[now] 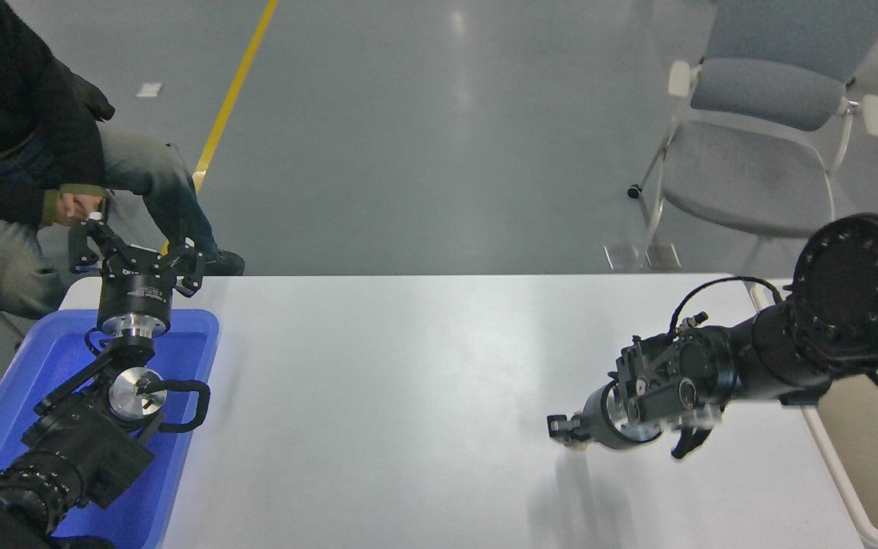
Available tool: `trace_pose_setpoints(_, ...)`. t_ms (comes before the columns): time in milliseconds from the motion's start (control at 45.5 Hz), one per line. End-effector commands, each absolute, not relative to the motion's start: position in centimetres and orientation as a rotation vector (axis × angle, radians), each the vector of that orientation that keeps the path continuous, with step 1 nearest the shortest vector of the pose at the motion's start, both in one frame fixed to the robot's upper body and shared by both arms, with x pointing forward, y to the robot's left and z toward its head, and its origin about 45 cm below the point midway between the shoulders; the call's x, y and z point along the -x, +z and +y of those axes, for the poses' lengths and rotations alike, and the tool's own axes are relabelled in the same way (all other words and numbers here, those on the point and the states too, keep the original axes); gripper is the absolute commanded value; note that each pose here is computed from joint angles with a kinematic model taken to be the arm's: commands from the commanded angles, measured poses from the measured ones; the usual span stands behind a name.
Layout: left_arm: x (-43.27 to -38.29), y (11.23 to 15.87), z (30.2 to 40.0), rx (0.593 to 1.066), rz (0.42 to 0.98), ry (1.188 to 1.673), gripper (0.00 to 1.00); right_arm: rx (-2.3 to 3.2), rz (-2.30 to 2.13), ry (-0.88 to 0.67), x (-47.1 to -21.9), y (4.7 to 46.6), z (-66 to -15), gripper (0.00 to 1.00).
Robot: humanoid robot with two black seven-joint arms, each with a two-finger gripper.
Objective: Pick up paper ball place in dustbin
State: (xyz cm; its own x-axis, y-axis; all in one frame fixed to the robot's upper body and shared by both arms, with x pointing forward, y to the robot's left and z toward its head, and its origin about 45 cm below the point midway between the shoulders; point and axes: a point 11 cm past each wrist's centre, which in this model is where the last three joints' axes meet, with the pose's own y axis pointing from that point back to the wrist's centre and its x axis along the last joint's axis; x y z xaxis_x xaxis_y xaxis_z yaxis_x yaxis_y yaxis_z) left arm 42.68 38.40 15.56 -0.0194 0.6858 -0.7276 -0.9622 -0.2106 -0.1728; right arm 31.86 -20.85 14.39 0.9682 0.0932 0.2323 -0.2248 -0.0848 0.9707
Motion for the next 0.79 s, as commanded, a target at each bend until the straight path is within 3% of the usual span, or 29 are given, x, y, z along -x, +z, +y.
trace_pose_setpoints(0,-42.64,15.50,38.41,0.842,0.443,1.597,0.99,-1.565,-0.104,0.337,-33.1,24.6,-22.5,0.00)
trace_pose_setpoints(308,-42.64,15.50,38.42,0.842,0.443,1.597,0.99,-1.525,-0.084,0.407,-33.5,37.7,-20.5,0.00)
trace_pose_setpoints(637,-42.64,15.49,38.40,0.840,0.443,1.596,0.99,-1.512,-0.099,0.441,-33.0,42.5,-19.9,0.00)
trace_pose_setpoints(769,-42.64,15.49,38.40,0.840,0.443,1.596,0.99,-1.519,-0.175,0.405,-33.4,43.5,-22.2,0.00)
